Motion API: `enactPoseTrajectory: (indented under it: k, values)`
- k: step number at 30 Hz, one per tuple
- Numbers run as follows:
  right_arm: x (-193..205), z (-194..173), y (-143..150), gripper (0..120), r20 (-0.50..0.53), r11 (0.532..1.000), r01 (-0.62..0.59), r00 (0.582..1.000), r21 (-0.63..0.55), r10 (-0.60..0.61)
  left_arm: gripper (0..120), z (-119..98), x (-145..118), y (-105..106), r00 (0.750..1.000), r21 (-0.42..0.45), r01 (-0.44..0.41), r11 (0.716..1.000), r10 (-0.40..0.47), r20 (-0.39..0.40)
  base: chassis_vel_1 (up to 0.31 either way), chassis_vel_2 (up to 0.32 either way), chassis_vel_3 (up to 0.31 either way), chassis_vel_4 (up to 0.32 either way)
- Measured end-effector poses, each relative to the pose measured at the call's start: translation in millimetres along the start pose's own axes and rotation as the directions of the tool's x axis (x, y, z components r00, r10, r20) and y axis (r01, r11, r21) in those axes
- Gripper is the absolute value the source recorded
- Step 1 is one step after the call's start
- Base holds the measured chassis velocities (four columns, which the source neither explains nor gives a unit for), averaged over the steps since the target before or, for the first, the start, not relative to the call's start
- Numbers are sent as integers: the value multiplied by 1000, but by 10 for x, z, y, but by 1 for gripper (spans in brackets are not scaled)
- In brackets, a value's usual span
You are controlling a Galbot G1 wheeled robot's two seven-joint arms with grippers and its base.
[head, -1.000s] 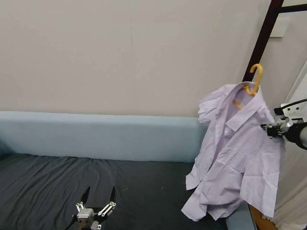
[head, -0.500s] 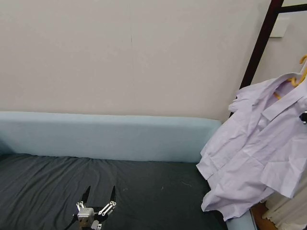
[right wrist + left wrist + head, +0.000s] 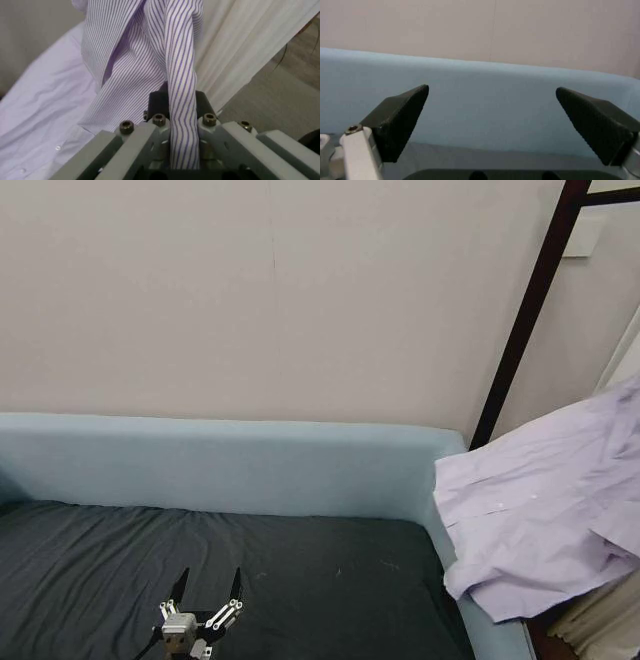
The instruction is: Pick up the clothes from the sofa and hang them on the clothes hanger.
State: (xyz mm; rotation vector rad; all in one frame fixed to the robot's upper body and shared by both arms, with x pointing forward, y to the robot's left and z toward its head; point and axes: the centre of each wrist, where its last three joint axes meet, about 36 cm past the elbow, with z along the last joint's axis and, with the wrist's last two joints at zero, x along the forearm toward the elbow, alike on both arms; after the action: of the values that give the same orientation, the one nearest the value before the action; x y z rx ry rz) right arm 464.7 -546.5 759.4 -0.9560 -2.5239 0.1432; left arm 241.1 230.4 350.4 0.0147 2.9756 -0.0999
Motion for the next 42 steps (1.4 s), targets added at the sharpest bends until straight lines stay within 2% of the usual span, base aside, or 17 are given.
enactPoseTrajectory:
  k: [8,14,16,18,20,23,24,28,34,36,39,42]
  values:
    - [-447,235,-117,1,96,998,56,994,-11,-55,100,0,0,0,1000,0,-1,1000,1,-1,0,0,0,0]
    - [-538,322,-87,1,144,997,82,986,6,-82,100,0,0,0,1000,0,-1,1000,1,-1,0,0,0,0]
    - [-604,381,-49,1,189,995,103,977,7,-103,100,0,0,0,1000,0,-1,1000,1,-1,0,0,0,0]
    - [-717,524,175,1,215,989,145,966,25,-147,100,0,0,-1,1000,0,-1,1000,1,-1,0,0,0,0]
    - [-753,549,274,1,221,986,165,961,20,-165,100,0,0,0,1000,0,-1,1000,1,-1,0,0,0,0]
    - [-881,474,673,1,283,975,221,937,-19,-206,100,-1,0,0,1000,0,-1,1000,1,-1,0,0,0,0]
    - [-881,474,673,1,283,975,221,937,-19,-206,100,-1,0,0,1000,0,-1,1000,1,-1,0,0,0,0]
    - [-1000,368,1000,1,302,974,227,930,-25,-209,100,-1,0,0,1000,0,-1,1000,1,-1,0,0,0,0]
    - [-941,313,1059,1,359,982,168,915,84,-187,100,-1,0,0,1000,0,-1,1000,1,-1,0,0,0,0]
    - [-854,275,1113,1,402,978,136,896,155,-189,100,-1,0,0,1000,0,-1,1000,1,-1,0,0,0,0]
    - [-829,252,1127,1,412,977,128,892,169,-189,100,-1,0,0,1000,0,-1,1000,1,-1,0,0,0,0]
    - [-688,-36,1226,1,469,971,79,865,225,-179,100,-1,0,0,1000,0,-1,1000,1,-1,0,0,0,0]
